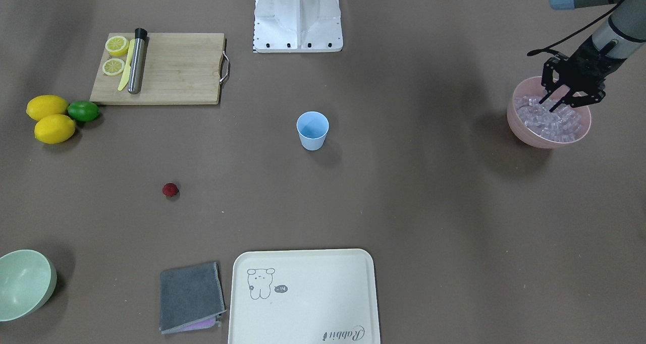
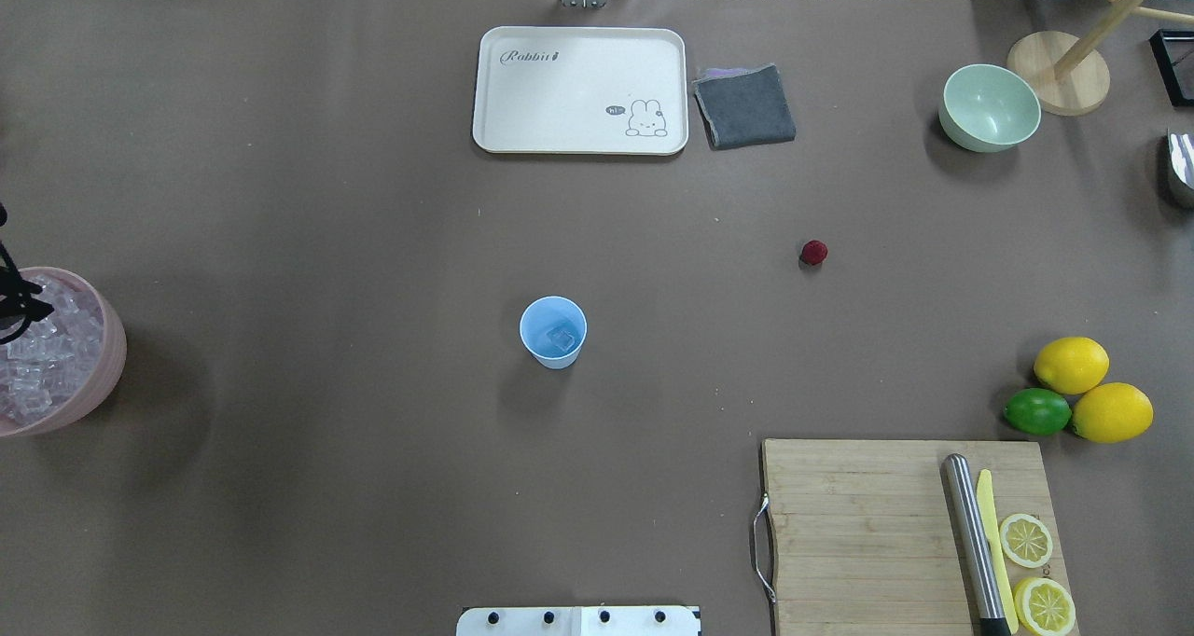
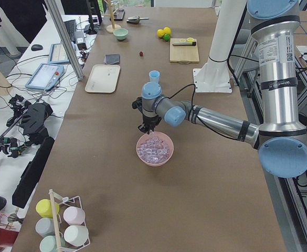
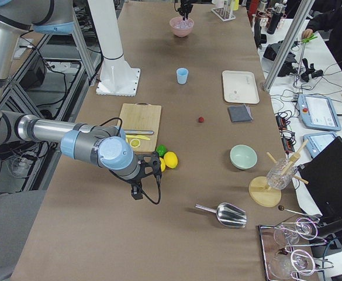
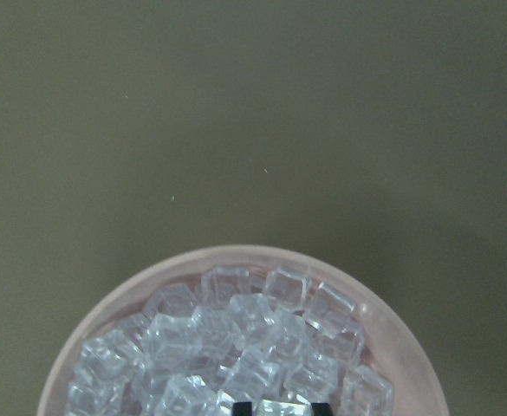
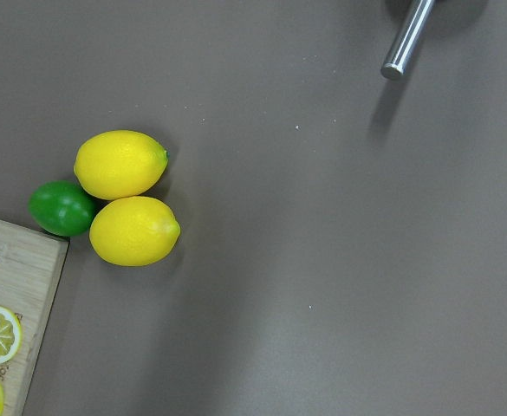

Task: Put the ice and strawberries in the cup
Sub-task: 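Lower the left gripper into the bowl and grasp another ice cube, then carry the ice cube with the left gripper over the blue cup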

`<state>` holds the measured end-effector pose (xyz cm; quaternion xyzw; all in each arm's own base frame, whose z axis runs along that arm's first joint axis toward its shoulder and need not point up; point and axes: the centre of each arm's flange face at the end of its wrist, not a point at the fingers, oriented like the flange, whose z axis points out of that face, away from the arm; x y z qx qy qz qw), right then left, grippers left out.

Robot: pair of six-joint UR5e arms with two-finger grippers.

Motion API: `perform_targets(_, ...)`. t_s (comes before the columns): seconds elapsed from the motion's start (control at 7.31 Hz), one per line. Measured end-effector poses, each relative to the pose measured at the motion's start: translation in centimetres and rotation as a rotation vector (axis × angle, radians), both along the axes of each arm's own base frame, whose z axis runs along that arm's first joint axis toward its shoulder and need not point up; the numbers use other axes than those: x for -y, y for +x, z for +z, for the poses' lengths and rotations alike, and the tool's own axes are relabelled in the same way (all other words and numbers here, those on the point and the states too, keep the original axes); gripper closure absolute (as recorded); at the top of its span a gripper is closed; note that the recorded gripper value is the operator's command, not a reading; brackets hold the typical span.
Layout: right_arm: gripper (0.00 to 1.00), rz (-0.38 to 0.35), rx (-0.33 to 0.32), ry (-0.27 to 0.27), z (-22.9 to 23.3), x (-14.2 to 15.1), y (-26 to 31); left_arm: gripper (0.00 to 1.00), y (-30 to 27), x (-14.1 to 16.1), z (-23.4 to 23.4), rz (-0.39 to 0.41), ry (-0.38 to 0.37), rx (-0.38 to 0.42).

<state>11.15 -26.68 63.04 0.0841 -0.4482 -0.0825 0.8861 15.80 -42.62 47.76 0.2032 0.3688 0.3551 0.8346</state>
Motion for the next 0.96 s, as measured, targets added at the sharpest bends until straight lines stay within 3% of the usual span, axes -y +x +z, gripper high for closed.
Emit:
perform_targets(0.41, 0.0, 0.009, -0.002, -0.007, 0.2, -0.6, 0.2, 1.0, 8.0, 0.9, -7.8, -0.051, -0.1, -0.1)
perform_targets(0.96, 0.0, 0.012, 0.002, -0.027, 0.9, -1.4, 0.1, 1.0, 21.3, -1.6, -20.4, -0.058, -0.255, -0.17)
